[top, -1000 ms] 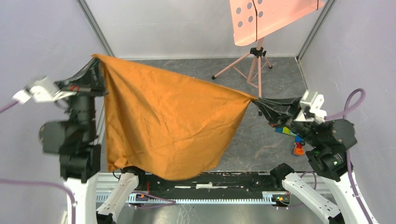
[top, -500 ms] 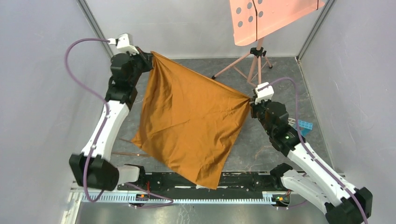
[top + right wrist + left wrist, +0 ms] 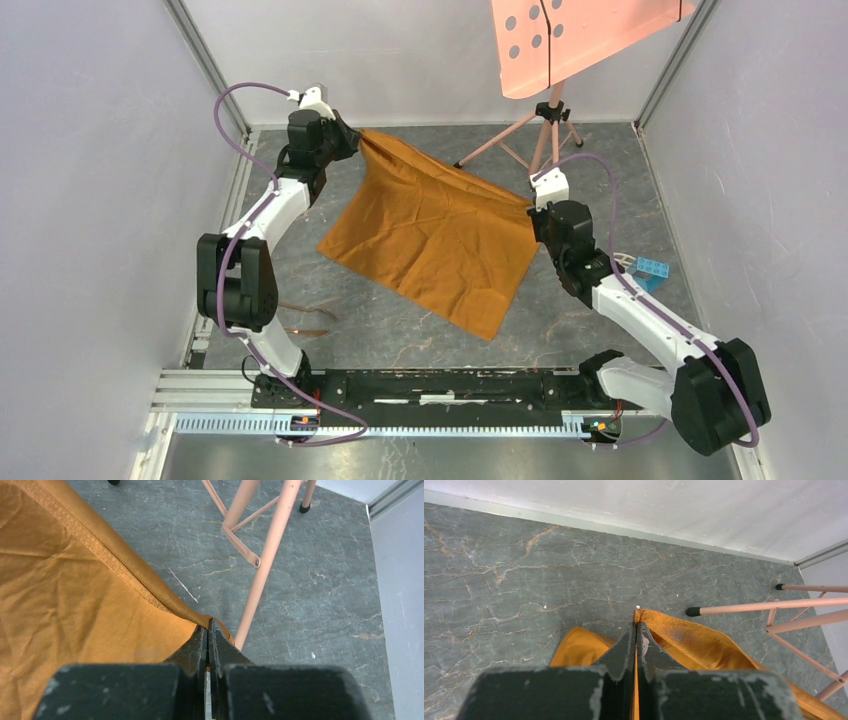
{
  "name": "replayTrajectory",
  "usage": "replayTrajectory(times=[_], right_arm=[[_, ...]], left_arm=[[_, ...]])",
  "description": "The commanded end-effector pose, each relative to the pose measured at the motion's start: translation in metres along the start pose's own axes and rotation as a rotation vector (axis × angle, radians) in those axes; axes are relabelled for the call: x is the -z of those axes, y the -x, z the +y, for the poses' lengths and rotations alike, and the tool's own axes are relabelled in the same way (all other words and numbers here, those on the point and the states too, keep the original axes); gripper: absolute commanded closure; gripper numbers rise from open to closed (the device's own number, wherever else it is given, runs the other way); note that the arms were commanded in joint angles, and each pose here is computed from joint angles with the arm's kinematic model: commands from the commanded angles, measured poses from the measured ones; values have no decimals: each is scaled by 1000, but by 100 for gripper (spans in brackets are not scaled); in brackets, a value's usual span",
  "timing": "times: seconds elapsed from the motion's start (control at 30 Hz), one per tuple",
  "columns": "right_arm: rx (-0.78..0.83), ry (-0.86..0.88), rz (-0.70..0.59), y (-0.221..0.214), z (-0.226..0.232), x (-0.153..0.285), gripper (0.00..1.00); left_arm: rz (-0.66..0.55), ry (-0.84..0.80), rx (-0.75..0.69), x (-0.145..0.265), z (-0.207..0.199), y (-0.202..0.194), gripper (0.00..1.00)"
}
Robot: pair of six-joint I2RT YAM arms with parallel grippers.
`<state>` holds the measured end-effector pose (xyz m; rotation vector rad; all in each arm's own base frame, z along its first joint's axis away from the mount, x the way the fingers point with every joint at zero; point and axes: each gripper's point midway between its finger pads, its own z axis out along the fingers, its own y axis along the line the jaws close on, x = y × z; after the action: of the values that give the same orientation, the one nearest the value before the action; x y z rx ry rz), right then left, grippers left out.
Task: Fold the napkin into a case and place the utensils inside
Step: Fold and flatten the napkin at the center of the board.
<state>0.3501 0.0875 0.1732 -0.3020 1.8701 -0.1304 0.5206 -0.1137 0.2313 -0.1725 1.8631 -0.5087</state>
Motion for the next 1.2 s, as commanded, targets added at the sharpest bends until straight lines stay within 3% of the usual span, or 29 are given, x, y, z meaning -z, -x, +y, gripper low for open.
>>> replayTrajectory(times=[0.0, 0.33, 0.57, 0.97, 1.1, 1.17], right_arm=[[1, 24, -86, 27, 2, -7, 100], [11, 214, -37, 16, 37, 3, 100], [11, 358, 6, -6, 70, 24, 100], [9, 558, 110, -48, 116, 58, 98], [-99, 653, 137, -58, 135, 79, 95], [-209, 746, 189, -71, 153, 93, 85]], left_arm=[[-116, -67, -1, -2, -20, 39, 98], [-70, -82, -36, -7, 1, 6, 98], [-103, -80, 60, 13, 31, -8, 98], [-23, 51, 189, 36, 77, -64, 98], [-7, 147, 223, 47, 92, -75, 97], [31, 227, 244, 53, 103, -84, 91]])
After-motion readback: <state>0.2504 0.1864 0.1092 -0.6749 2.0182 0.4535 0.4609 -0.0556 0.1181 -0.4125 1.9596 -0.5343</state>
